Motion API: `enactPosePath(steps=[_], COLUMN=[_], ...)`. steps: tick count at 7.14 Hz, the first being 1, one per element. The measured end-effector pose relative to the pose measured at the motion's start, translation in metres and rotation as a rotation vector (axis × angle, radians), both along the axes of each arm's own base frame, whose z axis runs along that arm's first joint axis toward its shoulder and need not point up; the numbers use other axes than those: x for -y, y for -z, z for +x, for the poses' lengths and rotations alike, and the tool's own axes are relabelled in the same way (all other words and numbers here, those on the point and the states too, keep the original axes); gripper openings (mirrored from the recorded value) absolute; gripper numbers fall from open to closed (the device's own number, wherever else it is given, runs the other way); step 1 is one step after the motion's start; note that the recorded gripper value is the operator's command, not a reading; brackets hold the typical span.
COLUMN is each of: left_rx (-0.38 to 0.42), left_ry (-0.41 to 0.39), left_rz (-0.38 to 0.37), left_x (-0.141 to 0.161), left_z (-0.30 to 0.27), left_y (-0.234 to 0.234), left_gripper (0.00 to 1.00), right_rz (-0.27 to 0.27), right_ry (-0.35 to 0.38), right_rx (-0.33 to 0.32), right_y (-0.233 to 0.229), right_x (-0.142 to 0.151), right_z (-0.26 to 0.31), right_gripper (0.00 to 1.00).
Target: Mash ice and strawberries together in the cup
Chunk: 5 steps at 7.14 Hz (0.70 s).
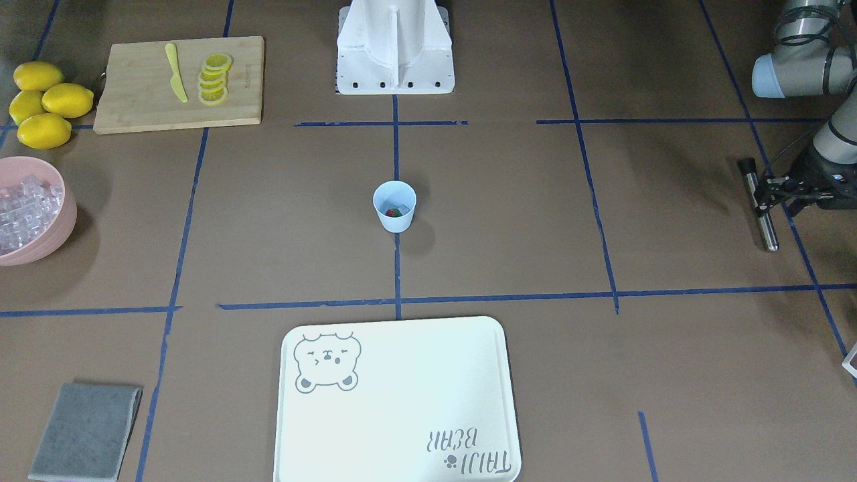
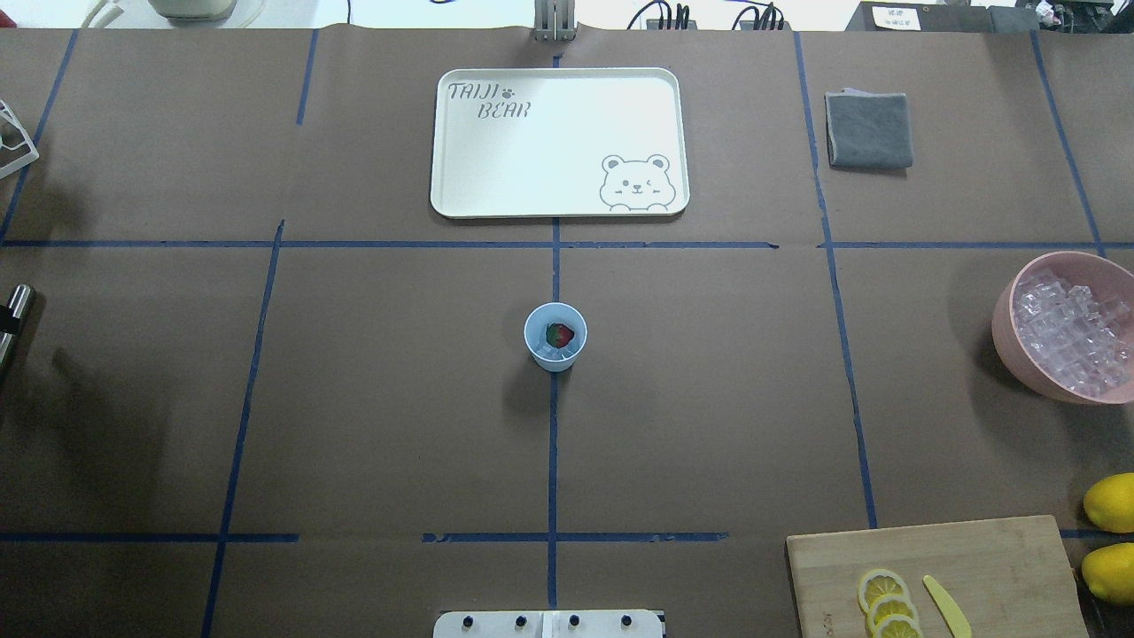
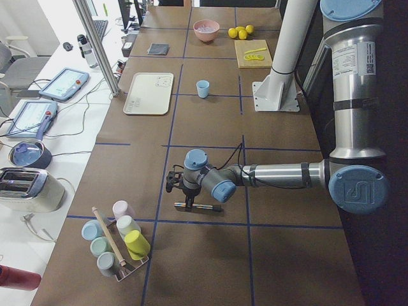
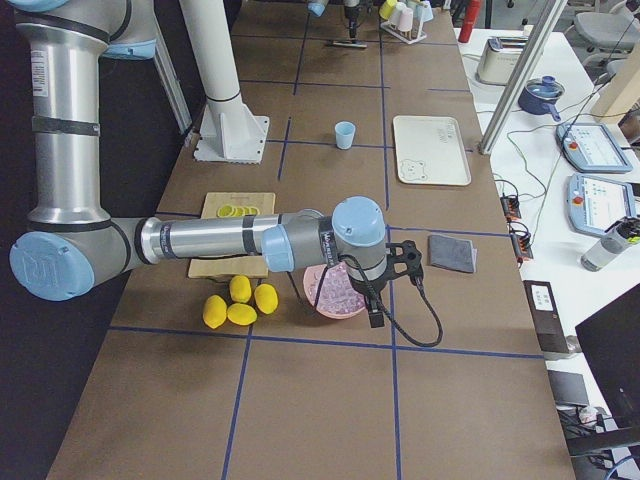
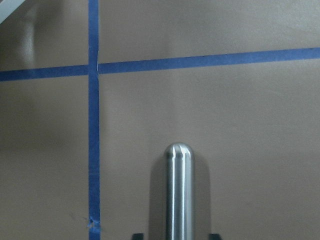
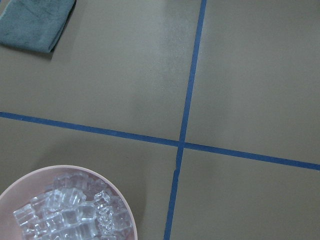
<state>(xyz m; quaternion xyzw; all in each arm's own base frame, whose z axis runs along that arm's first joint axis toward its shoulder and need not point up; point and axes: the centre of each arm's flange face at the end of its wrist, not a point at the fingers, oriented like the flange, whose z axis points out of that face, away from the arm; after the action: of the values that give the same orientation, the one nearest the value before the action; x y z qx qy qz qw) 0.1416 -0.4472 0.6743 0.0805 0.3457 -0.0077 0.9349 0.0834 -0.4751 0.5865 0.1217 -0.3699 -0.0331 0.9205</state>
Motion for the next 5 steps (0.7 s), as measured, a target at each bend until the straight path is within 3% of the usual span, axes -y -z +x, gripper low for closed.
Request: enactPosePath(steps=[3, 5], left_rx=[0.006, 0.066], left_ry=[-0.062, -0.146], left_rz=[0.027, 0.036], left_x=[0.004, 0.018], left_z=[-0.003, -0.04], left_y=[0.013, 0.058], left_gripper=[1.0, 1.0], right_rz=[-0.01, -0.014], right_ry=[0.001, 0.003], right_rx=[0.005, 0.012], right_y=[-0.003, -0.004], right_x=[-0.002, -0.003], right_z=[-0.001, -0.001], right_gripper=[1.0, 1.0])
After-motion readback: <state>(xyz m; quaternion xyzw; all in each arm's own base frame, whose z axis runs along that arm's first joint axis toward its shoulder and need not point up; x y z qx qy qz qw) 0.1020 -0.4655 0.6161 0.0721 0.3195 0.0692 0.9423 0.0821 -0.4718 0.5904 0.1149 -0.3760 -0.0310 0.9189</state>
